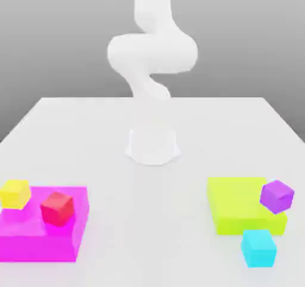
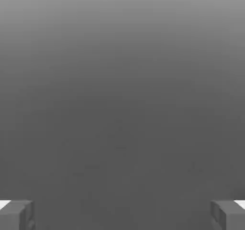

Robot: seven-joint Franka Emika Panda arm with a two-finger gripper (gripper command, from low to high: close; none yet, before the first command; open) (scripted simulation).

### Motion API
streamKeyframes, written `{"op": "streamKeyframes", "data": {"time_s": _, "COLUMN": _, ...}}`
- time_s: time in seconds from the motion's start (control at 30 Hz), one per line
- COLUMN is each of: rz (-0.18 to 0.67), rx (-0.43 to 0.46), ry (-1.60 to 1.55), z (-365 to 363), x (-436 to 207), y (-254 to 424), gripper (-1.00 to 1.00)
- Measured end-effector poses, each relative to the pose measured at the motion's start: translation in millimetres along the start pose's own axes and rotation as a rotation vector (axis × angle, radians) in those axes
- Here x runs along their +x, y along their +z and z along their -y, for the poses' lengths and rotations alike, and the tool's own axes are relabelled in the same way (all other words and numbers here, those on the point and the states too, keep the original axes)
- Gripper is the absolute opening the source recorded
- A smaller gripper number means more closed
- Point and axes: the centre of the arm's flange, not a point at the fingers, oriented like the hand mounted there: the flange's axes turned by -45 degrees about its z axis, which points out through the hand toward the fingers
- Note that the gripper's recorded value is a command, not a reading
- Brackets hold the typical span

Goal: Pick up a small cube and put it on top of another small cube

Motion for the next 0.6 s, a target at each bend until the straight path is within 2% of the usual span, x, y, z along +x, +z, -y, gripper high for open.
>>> {"op": "streamKeyframes", "data": {"time_s": 0.3, "rz": 0.247, "rx": -0.048, "ry": -0.022, "z": 73, "x": -43, "y": 172, "gripper": 0.0}}
{"op": "streamKeyframes", "data": {"time_s": 0.6, "rz": 0.483, "rx": -0.034, "ry": -0.055, "z": 145, "x": -148, "y": 304, "gripper": 0.0}}
